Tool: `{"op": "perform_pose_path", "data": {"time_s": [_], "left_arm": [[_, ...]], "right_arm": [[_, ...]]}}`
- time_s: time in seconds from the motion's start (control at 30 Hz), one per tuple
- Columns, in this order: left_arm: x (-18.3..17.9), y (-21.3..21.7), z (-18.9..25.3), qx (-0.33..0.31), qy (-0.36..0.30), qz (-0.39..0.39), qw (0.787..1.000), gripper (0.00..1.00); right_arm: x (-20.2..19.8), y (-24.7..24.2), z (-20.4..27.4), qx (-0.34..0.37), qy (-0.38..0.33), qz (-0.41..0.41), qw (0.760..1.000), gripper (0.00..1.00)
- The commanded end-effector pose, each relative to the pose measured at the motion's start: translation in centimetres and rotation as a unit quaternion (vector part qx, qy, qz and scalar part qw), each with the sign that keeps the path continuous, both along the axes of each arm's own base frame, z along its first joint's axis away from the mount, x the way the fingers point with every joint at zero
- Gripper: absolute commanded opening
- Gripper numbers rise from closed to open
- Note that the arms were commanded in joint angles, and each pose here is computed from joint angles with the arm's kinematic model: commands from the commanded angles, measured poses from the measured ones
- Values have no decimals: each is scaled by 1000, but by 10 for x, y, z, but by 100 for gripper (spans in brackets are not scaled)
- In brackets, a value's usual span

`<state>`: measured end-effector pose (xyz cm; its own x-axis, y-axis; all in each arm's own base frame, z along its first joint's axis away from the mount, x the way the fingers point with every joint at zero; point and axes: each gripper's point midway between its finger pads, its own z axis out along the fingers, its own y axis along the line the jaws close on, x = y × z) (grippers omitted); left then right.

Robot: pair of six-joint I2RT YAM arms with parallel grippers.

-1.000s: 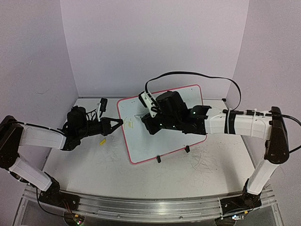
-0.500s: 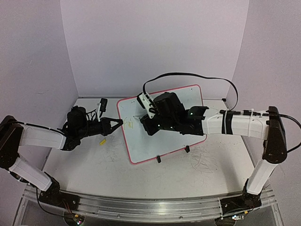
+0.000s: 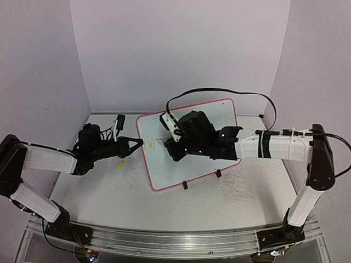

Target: Write a sentence on the whiteboard

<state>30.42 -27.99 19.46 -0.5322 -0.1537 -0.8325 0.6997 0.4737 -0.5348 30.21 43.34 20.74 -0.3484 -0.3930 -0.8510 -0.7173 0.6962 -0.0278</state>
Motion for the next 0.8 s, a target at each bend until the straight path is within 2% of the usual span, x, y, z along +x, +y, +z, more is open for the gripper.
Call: {"op": "perform_pose_path", "data": {"time_s": [0.0,0.77], "left_arm": [[-3,-3,27,-16,-43,-13,999,0],[-3,-2,25,-15,-40,-12,999,0]], "right_arm": [[-2,-9,-4,-5,6,-11,1000,0],[-4,-21,2,-10,0,-24,1000,0]]}}
